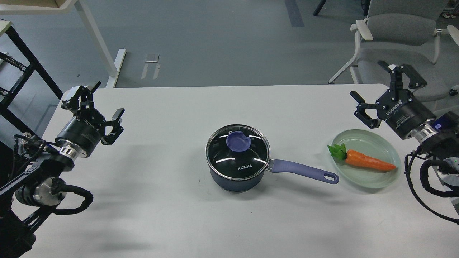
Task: Open pot lid
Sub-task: 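Move the right gripper toward the purple saucepan handle, then lower the right gripper and grasp the purple saucepan handle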
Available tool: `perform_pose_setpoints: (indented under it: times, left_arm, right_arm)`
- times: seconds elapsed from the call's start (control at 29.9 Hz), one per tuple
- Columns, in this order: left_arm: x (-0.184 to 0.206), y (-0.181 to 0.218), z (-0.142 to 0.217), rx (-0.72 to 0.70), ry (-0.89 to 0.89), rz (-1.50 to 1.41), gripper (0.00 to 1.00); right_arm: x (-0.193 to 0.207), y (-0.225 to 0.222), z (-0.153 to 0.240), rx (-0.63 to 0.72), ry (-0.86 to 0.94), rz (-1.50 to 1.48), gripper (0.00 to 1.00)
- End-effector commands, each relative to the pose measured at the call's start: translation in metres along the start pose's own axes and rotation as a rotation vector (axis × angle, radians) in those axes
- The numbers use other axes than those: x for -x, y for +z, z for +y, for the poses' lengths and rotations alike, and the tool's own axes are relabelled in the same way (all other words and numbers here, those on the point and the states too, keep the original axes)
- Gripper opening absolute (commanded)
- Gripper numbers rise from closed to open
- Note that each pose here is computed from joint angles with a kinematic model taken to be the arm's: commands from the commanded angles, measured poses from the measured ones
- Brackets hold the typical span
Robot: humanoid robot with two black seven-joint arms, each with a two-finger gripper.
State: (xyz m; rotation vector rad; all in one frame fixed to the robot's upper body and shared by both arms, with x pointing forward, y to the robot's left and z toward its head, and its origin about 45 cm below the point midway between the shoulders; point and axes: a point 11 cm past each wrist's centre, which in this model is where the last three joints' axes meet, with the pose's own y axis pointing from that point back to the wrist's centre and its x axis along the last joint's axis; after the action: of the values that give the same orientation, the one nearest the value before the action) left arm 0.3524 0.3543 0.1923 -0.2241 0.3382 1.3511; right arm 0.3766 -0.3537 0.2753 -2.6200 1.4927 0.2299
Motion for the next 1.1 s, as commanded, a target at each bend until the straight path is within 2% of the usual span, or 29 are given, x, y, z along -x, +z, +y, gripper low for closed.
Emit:
perform_pose_setpoints:
  times: [0.0, 0.13, 0.3, 0.57, 0.7, 1.07]
  left_arm:
    - [0.003, 0.008, -0.004, 0.014, -0.020, -0.013, 0.99]
    - [0.008, 0.010, -0.005, 0.021, -0.048, -0.006, 0.99]
    - [0.014, 0.015, -0.008, 0.031, -0.094, 0.003, 0.99]
    - [0.022, 0.026, -0.010, 0.046, -0.134, -0.008, 0.99]
    - [0.024, 0.029, -0.010, 0.050, -0.143, -0.011, 0.99]
    - [0.025, 0.030, -0.009, 0.052, -0.142, -0.014, 0.99]
  right_arm:
    - [0.027, -0.031, -0.005, 0.026, -0.141, 0.265, 1.00]
    - [0.061, -0.045, -0.003, 0.074, -0.340, 0.610, 1.00]
    - [0.091, -0.022, 0.005, 0.202, -0.608, 1.069, 1.00]
    - [0.099, 0.018, 0.015, 0.321, -0.949, 1.544, 1.00]
    - [0.105, 0.036, 0.017, 0.331, -1.060, 1.615, 1.00]
    - [0.101, 0.083, 0.004, 0.391, -1.188, 1.645, 0.97]
